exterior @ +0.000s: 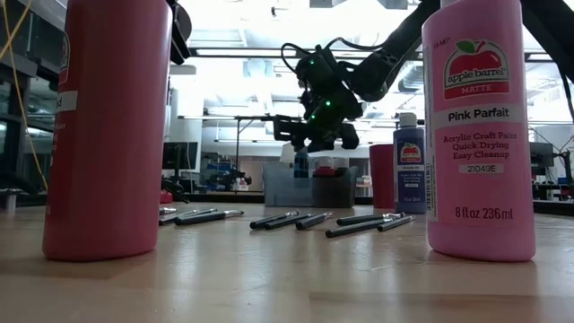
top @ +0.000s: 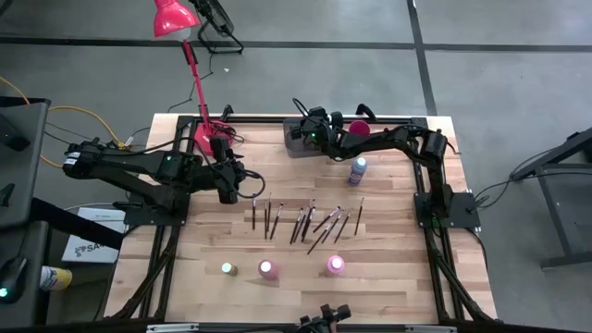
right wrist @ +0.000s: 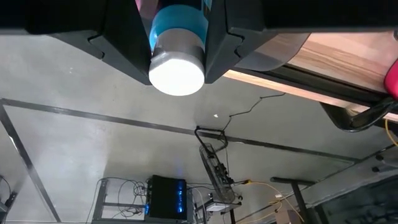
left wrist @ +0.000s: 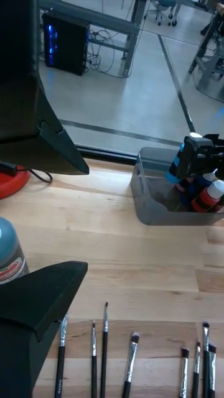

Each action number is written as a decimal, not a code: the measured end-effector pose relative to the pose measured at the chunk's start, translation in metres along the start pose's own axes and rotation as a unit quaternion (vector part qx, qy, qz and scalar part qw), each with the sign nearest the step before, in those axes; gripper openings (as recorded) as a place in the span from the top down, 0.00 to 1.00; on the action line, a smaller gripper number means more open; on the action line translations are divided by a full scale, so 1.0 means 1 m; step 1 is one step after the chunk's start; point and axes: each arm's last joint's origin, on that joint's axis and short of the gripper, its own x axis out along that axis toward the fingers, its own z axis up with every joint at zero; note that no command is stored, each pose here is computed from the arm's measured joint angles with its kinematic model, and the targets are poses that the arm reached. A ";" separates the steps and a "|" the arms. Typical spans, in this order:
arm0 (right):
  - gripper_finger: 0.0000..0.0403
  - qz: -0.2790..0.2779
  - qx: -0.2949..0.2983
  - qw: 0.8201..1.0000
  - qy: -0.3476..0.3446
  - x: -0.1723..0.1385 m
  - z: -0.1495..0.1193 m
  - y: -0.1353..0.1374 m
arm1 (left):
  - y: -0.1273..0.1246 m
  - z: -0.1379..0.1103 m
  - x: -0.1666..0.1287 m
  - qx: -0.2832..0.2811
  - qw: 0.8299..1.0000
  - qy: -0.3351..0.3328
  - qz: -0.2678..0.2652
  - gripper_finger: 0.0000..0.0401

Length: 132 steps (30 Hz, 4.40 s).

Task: Pick & Place Paint Supplies
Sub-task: Put the small light blue paint bottle into the black bin

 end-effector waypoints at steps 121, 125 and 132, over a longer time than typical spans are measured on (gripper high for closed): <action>0.48 0.390 -0.585 0.658 0.271 0.023 0.057 0.026 | 0.006 0.003 0.003 -0.174 0.984 -0.013 0.020 0.42; 0.48 0.382 -0.600 0.651 0.265 0.028 0.051 0.027 | 0.006 0.003 0.003 -0.173 0.985 -0.012 0.018 0.42; 0.48 0.367 -0.632 0.650 0.208 0.034 0.054 0.032 | 0.005 0.003 0.003 -0.168 0.986 -0.011 0.016 0.42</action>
